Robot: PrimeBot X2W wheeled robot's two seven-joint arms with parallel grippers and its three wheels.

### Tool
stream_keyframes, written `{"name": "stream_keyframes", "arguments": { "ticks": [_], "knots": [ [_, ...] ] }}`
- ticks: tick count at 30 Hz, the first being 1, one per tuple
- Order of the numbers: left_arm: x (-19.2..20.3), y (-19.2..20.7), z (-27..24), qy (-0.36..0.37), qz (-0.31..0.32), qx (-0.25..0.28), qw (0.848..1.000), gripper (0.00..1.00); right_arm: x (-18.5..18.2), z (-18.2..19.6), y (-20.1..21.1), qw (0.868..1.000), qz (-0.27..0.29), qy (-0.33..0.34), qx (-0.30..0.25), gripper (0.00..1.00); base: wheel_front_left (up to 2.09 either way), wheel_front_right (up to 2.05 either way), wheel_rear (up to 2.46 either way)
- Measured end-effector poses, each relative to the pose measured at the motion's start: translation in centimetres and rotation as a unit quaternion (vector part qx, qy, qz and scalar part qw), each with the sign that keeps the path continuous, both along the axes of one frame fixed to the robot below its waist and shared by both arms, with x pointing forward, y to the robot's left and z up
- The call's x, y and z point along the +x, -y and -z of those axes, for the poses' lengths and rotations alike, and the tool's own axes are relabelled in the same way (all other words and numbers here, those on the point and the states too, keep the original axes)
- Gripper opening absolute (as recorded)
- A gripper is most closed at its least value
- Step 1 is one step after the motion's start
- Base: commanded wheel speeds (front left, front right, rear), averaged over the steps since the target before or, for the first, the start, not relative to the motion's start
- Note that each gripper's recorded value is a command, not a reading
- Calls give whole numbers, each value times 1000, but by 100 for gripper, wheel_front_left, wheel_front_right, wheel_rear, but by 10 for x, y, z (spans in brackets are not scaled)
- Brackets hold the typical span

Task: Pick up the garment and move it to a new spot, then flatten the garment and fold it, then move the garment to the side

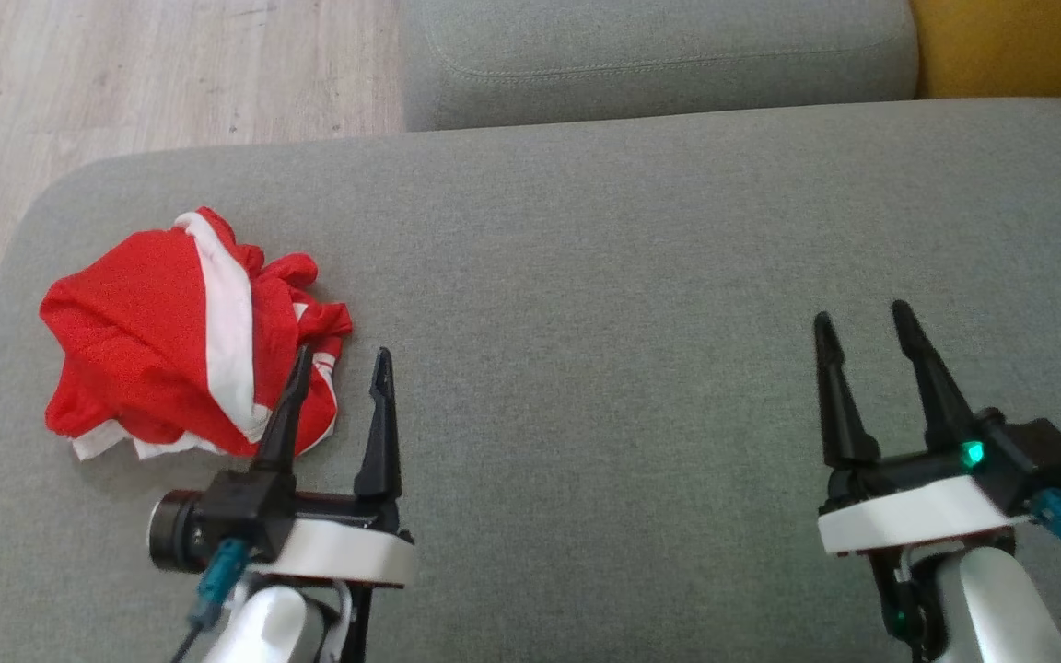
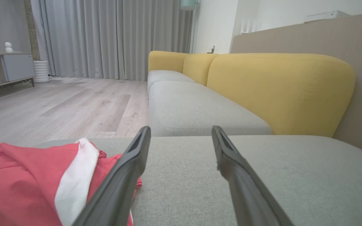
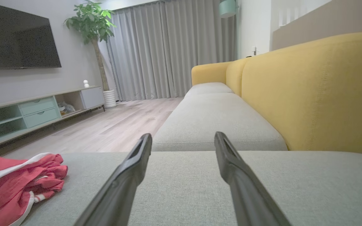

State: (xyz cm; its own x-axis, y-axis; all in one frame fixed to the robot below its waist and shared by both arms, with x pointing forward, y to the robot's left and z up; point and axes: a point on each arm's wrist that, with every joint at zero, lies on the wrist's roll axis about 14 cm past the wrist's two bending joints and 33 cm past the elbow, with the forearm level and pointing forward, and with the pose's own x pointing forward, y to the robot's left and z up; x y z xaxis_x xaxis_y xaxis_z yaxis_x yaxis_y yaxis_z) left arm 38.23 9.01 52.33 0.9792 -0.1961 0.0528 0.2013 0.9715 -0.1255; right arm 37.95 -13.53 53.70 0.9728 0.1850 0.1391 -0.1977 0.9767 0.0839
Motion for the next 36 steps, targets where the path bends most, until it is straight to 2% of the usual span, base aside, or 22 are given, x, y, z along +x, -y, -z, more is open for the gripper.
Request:
{"name": "stream_keyframes", "arguments": {
  "ticks": [6,10,21,36],
  "knots": [
    [-8,-7,5,-7,0,-42,999,100,-2,17,12,996,19,-29,79,100,0,0,0],
    [-16,-4,18,-19,11,-37,999,100,-7,29,8,995,15,-46,82,100,0,0,0],
    [-22,6,24,-1,35,10,999,100,-14,43,-1,999,0,-52,12,100,0,0,0],
    [-23,-8,24,0,18,10,1000,100,-13,41,-14,998,-19,-50,16,100,0,0,0]
  ]
}}
